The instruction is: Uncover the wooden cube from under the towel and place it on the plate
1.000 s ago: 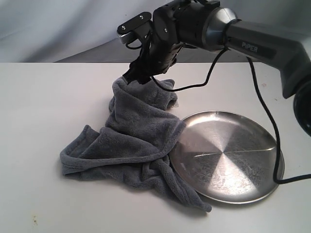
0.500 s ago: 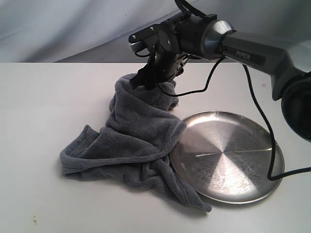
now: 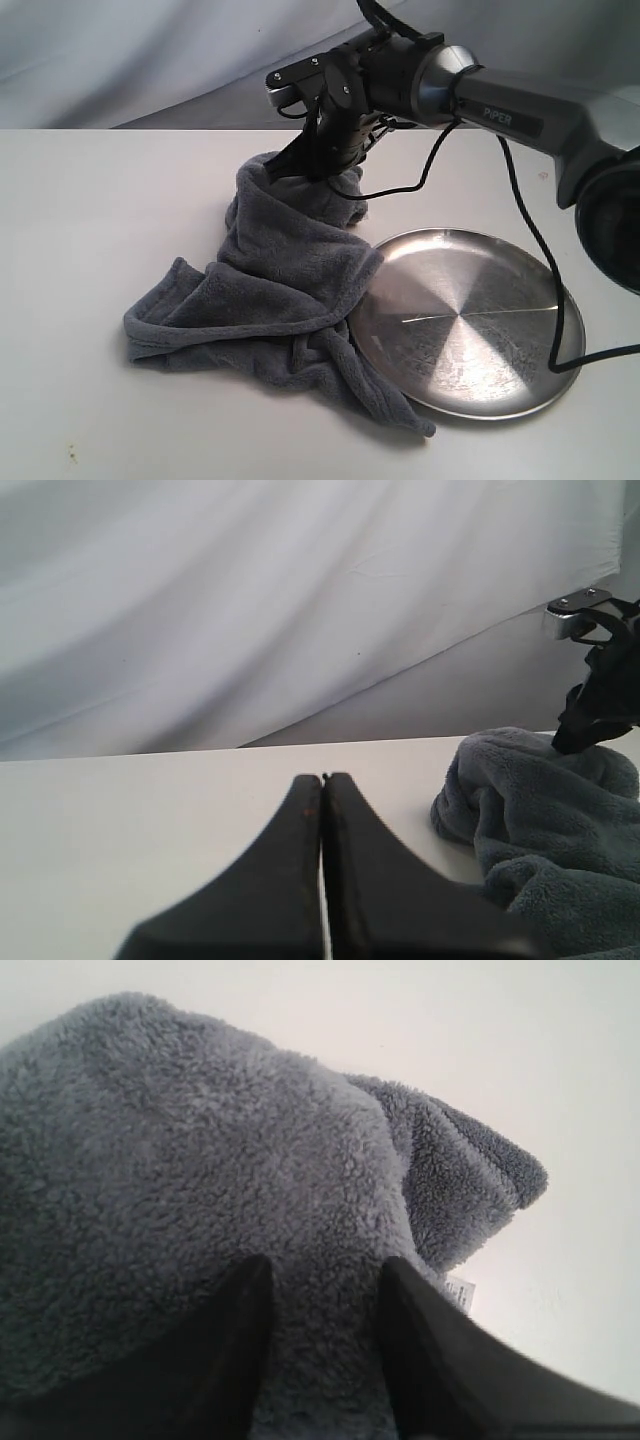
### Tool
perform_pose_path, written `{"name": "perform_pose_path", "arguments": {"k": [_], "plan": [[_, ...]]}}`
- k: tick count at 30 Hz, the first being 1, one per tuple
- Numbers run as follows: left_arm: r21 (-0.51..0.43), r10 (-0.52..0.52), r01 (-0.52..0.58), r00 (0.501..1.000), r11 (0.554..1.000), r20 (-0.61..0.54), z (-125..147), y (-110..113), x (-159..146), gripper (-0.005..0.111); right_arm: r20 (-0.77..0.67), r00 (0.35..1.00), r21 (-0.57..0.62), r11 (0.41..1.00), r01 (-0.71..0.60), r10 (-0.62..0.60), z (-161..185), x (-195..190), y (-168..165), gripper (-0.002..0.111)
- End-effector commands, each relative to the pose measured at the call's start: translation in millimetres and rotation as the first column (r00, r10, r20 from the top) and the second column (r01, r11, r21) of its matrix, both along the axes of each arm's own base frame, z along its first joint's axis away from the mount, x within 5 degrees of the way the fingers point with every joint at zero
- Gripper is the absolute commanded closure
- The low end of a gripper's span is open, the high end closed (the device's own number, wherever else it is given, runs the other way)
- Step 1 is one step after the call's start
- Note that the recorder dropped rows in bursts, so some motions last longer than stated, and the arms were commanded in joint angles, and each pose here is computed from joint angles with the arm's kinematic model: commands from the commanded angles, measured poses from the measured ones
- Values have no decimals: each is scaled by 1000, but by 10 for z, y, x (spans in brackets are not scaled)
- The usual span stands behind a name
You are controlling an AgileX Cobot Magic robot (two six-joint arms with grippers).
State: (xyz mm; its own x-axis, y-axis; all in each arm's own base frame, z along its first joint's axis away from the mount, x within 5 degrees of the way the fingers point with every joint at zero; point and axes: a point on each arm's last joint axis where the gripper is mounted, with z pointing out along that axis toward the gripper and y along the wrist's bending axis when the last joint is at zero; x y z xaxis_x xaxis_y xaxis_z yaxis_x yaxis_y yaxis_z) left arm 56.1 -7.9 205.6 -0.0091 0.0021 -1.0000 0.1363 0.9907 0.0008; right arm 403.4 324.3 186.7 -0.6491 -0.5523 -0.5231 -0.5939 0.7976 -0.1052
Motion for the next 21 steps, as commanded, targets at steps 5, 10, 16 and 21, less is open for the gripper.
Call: {"name": "perform_pose_path", "arguments": {"k": [5, 10, 16, 21], "plan": [[-6, 3, -3, 1000, 1000, 10, -3, 2, -1, 107, -13, 1000, 71, 997, 23, -22, 19, 6, 37, 50], [-6, 3, -3, 1000, 1000, 10, -3, 2, -1, 107, -21, 999, 89, 995, 49, -47, 21, 8, 40, 65], [-6, 3, -3, 1000, 1000, 10, -3, 2, -1, 107, -35, 996, 105, 991, 82, -79, 19, 6, 39, 91], [-6, 3, -3, 1000, 1000, 10, -3, 2, -1, 107, -34, 996, 107, 991, 82, -79, 31, 5, 38, 108]]}}
